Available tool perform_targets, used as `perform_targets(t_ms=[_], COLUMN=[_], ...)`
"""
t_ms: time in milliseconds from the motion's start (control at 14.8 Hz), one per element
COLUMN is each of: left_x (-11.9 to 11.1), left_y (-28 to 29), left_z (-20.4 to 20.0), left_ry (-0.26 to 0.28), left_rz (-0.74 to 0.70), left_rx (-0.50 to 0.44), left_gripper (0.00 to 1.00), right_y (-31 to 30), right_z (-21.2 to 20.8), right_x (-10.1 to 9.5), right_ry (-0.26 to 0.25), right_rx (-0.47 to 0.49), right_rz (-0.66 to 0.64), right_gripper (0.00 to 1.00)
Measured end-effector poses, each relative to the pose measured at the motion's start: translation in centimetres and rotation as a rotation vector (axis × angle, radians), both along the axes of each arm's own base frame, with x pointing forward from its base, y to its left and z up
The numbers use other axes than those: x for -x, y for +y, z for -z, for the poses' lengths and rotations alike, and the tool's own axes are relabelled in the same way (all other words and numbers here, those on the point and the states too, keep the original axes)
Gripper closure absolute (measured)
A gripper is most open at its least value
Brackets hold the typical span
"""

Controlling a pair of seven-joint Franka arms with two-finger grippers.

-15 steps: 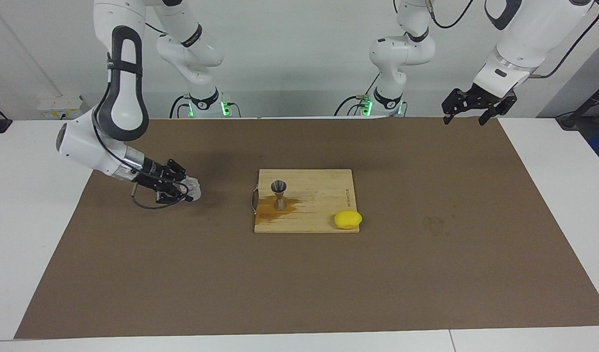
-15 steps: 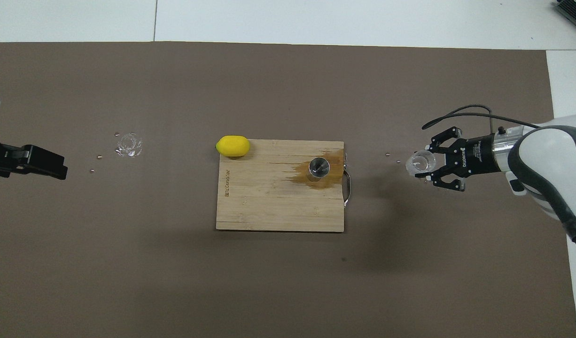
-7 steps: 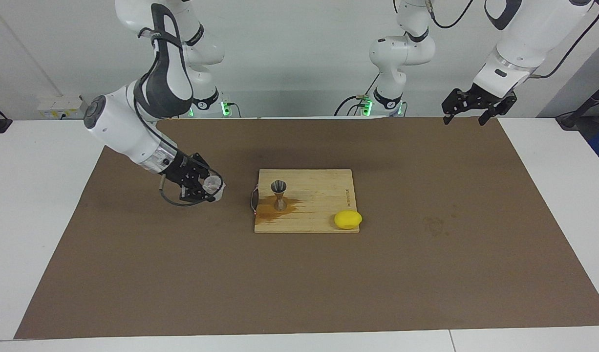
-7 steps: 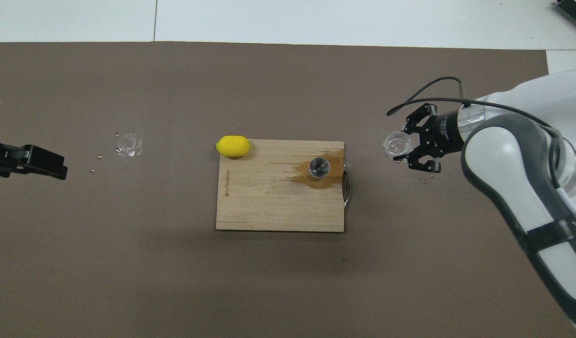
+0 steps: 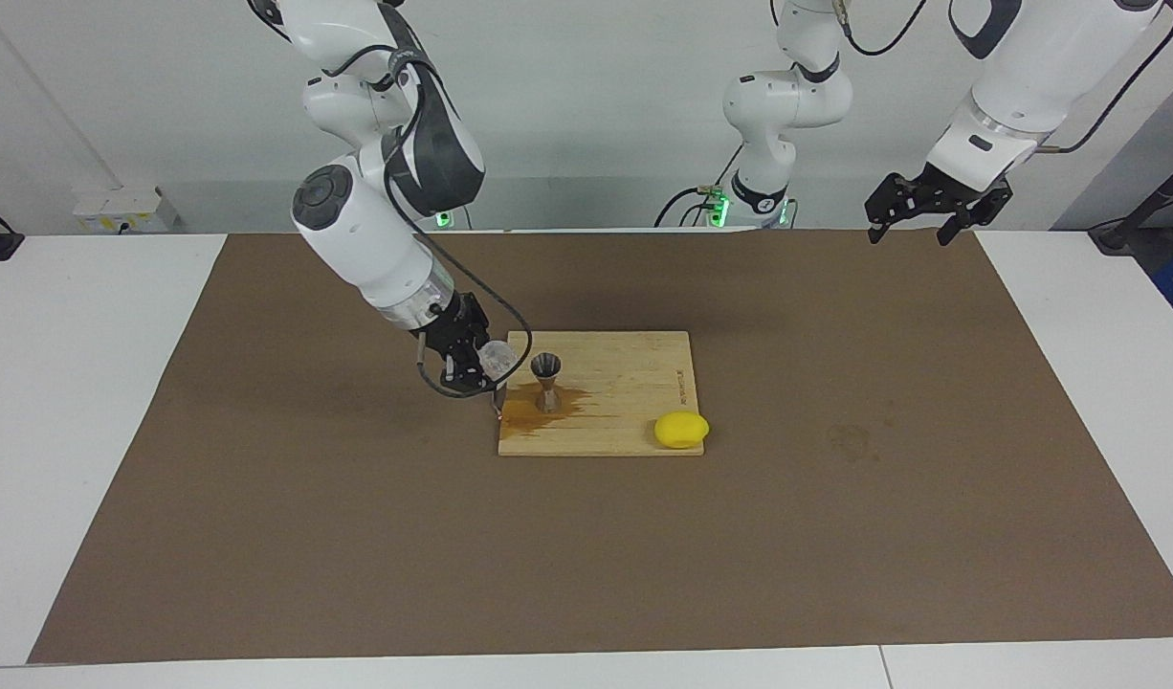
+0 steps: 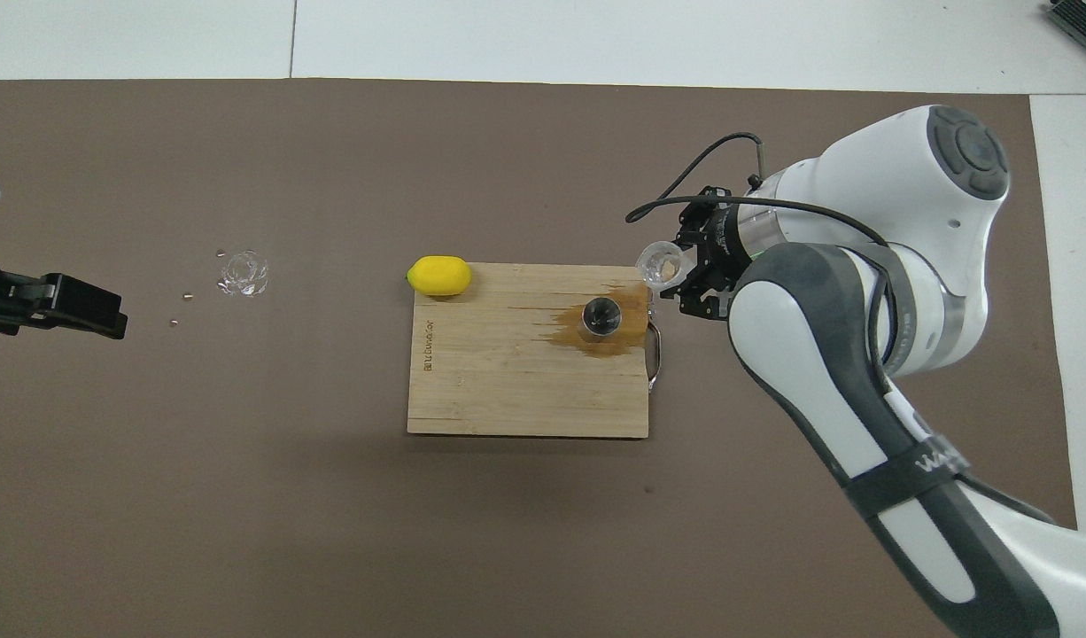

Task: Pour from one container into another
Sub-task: 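Lift the clear cup with the right gripper toward the metal cup, then tilt the clear cup over the metal cup with the right gripper to pour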

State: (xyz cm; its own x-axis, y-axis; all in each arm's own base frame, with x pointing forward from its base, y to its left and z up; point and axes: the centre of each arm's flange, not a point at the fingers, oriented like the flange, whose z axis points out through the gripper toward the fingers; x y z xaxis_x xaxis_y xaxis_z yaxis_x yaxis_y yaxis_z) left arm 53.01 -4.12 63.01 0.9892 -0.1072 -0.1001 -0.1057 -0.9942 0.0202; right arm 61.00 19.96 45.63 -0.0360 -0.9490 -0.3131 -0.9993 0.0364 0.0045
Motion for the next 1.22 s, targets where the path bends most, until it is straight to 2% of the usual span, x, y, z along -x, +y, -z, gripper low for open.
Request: perform_targets(t_ms=[338,743,1216], left_x=[0.0,0.0,0.0], left_y=[0.0,0.0,0.0], left_z=[0.0,0.0,0.0], left_ry=[0.000,0.000,0.000], left_rz=[0.000,0.000,0.000], left_rx=[0.000,0.000,0.000], left_gripper=[0.00,0.00,0.00], right_y=[2.1,5.7,8.4], right_z=[0.0,0.6,1.7], right_x=[0.2,1.6,3.2], right_ry=[-0.034,-0.059,-0.104], right_rx=[0.086,0.170,0.328], right_rz=[-0.064,-0.166,-0.299], right_gripper=[0.49,0.49,0.49])
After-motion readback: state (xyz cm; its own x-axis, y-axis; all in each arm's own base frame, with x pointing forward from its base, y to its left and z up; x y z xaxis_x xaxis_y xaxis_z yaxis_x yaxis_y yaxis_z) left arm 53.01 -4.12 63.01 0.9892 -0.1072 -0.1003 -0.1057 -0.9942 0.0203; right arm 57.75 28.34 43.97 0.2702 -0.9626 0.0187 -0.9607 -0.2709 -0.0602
